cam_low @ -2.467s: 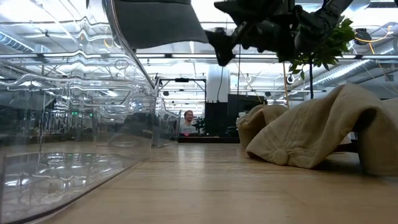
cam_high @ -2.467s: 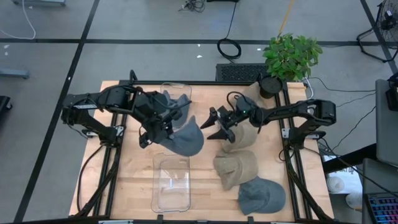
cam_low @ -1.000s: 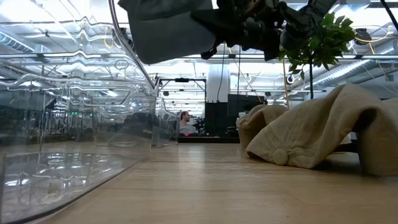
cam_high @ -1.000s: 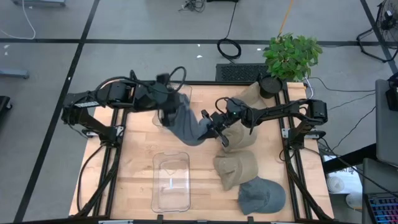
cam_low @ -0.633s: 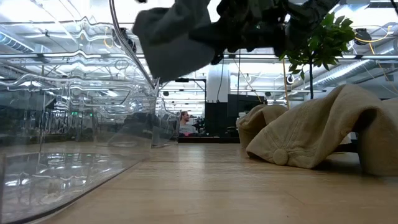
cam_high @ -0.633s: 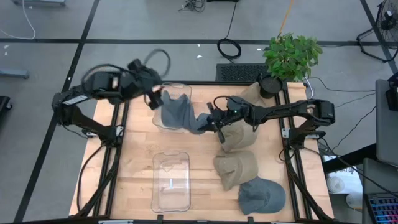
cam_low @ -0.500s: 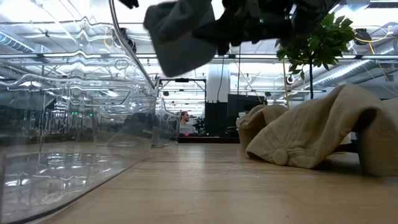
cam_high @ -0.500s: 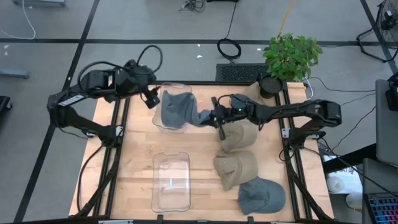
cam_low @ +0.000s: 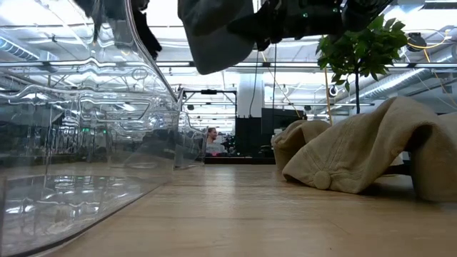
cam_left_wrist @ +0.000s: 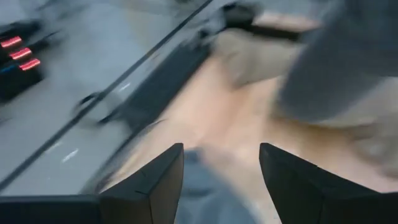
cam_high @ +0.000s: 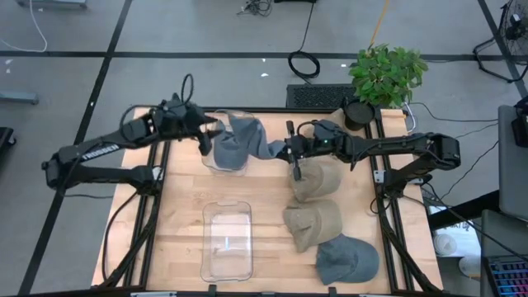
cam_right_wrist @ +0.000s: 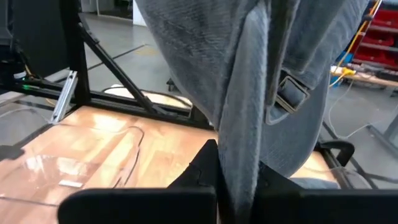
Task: Stack caps by color
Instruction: Stack the top blue cap on the blue cap in the top transparent bin
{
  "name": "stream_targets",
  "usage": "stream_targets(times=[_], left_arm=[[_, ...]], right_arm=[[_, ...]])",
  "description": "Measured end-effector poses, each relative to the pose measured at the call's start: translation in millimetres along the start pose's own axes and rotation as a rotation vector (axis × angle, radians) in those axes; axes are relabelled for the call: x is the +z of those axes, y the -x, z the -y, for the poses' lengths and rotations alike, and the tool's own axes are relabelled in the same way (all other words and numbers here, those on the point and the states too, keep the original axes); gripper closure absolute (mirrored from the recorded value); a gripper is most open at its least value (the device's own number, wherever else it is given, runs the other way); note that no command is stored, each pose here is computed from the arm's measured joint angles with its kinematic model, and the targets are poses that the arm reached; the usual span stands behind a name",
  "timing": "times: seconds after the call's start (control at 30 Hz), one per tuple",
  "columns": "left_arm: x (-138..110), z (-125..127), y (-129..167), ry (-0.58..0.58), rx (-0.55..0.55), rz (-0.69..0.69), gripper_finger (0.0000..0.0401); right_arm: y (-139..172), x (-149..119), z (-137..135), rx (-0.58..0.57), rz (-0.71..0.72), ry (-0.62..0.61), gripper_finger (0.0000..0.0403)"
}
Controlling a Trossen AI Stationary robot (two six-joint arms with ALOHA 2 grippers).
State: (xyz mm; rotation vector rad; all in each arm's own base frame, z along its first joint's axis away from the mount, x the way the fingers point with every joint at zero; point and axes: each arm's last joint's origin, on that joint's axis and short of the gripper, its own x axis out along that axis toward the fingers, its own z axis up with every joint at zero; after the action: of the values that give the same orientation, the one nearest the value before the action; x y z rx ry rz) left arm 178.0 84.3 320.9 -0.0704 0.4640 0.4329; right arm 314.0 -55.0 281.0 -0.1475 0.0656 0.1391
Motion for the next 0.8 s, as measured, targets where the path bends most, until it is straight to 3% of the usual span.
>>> stream_targets(times=[0.2,0.37,0.43,0.57,0.8], left_arm=[[-25,7,-17,-0.02,-0.267,0.26,0.0177],[-35,10,-22,-0.032,-0.356,0.418,0.0176],[-37,10,-22,-0.029,-0.364,0.447,0.0176],[-40,11,-23,0.003,-0.379,0.456,0.0176],[-39,20,-21,0.031,-0.55,0.448,0.0176]], right_arm=[[0,8,1,0.005,0.081,0.008,0.0403],[-5,7,-3,0.168,0.146,-0.045,0.0403],[-8,5,-4,0.231,0.166,-0.068,0.0403],[-12,2,-3,0.254,0.187,-0.089,0.0403],[-16,-1,-4,0.275,0.201,-0.086,0.0403]])
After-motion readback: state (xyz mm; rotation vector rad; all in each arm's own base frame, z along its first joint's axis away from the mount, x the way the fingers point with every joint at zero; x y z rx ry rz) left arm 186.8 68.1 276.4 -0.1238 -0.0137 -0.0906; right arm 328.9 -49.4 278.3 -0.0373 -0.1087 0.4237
